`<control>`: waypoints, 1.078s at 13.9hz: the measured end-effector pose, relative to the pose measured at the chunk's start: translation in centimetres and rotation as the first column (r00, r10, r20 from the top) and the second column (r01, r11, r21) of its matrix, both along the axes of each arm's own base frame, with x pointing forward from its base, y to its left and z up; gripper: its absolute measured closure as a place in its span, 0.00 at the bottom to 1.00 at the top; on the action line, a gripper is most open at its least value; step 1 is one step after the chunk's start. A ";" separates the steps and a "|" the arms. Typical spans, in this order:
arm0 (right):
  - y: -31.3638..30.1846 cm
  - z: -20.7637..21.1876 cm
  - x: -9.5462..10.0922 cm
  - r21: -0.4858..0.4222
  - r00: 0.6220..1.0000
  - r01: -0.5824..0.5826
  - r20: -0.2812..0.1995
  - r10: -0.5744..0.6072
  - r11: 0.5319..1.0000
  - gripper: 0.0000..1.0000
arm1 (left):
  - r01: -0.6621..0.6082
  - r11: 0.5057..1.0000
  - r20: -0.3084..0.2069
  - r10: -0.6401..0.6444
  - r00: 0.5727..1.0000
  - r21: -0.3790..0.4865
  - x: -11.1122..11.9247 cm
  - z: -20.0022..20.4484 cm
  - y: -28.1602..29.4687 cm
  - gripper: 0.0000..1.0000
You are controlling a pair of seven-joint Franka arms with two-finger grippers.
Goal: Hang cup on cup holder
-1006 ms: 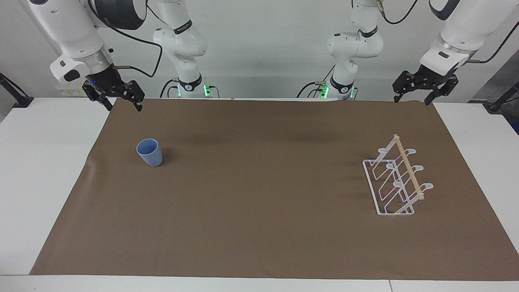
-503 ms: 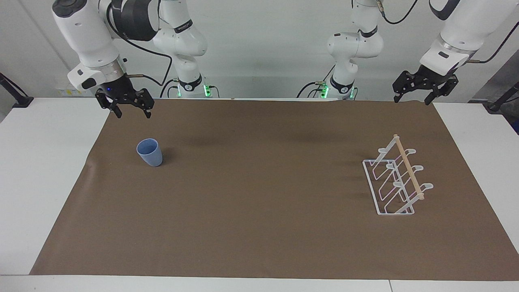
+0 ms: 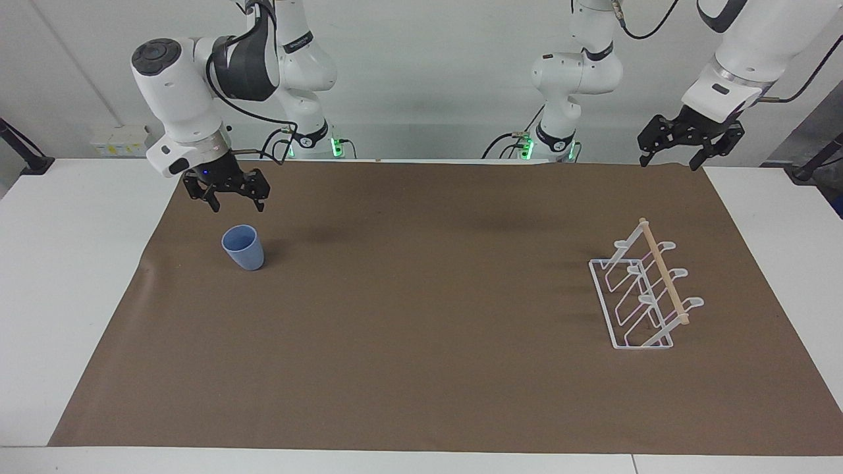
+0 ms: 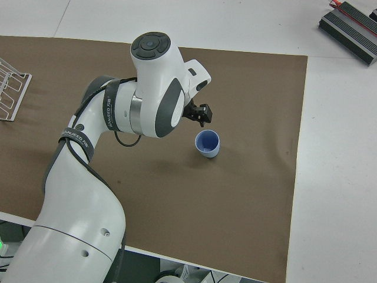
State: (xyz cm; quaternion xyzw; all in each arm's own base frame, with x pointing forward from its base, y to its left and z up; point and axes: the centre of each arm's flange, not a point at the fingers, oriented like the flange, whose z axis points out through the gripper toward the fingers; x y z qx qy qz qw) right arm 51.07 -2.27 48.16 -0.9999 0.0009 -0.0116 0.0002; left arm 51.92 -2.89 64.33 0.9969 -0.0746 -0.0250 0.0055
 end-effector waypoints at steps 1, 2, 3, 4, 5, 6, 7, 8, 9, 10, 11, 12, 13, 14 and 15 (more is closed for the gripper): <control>0.0 -1.2 -0.2 0.000 1.000 0.001 -0.002 -0.001 1.000 0.00 | 0.000 1.000 0.000 0.000 1.000 0.000 0.0 0.0 0.0 0.00; 0.0 -2.4 -0.5 0.000 1.000 0.002 -0.003 -0.002 1.000 0.00 | 0.000 1.000 0.000 0.000 1.000 0.000 0.0 0.0 0.0 0.00; -0.1 -3.5 -0.8 -0.001 1.000 0.002 -0.004 -0.002 1.000 0.00 | 0.000 1.000 0.000 0.000 1.000 0.000 0.0 0.0 0.0 0.00; -0.1 -4.5 -1.1 -0.001 1.000 0.003 -0.007 -0.003 1.000 0.00 | 0.000 1.000 0.000 0.000 1.000 0.000 0.0 0.0 0.0 0.00; -0.1 -5.4 -1.4 0.000 1.000 0.003 -0.018 -0.003 1.000 0.00 | 0.000 1.000 0.000 0.000 1.000 0.000 0.0 0.0 0.0 0.00; -0.1 -6.3 -1.6 0.001 1.000 0.002 -0.025 -0.002 1.000 0.00 | 0.000 1.000 0.000 0.000 1.000 0.000 0.0 0.0 0.0 0.00; -0.1 -7.2 -1.7 0.002 1.000 0.001 -0.025 0.000 1.000 0.00 | 0.000 1.000 0.000 0.000 1.000 0.000 0.0 0.0 0.0 0.00; -0.2 -8.3 -1.8 0.003 1.000 0.000 -0.024 0.000 1.000 0.00 | 0.000 1.000 0.000 0.000 1.000 0.000 0.0 0.0 0.0 0.00; -0.2 -9.6 -2.0 0.004 1.000 -0.001 -0.021 0.001 1.000 0.00 | 0.000 1.000 0.000 0.000 1.000 0.000 0.0 0.0 0.0 0.00; -0.2 -10.6 -2.1 0.005 1.000 -0.001 -0.019 0.001 1.000 0.00 | 0.000 1.000 0.000 0.000 1.000 0.000 0.0 0.0 0.0 0.00; -0.2 -11.4 -2.2 0.006 1.000 0.000 -0.020 0.001 1.000 0.00 | 0.000 1.000 0.000 0.000 1.000 0.000 0.0 0.0 0.0 0.00; -0.2 -12.0 -2.2 0.007 1.000 0.000 -0.019 0.000 1.000 0.00 | 0.000 1.000 0.000 0.000 1.000 0.000 0.0 0.0 0.0 0.00; -0.3 -12.5 -2.1 0.008 1.000 0.000 -0.014 0.000 1.000 0.00 | 0.000 1.000 0.000 0.000 1.000 0.000 0.0 0.0 0.0 0.00; -0.3 -12.9 -2.0 0.009 1.000 0.000 -0.012 0.000 1.000 0.00 | 0.000 1.000 0.000 0.000 1.000 0.000 0.0 0.0 0.0 0.00; -0.3 -13.3 -1.9 0.011 1.000 0.000 -0.012 0.000 1.000 0.00 | 0.000 1.000 0.000 0.000 1.000 0.000 0.0 0.0 0.0 0.00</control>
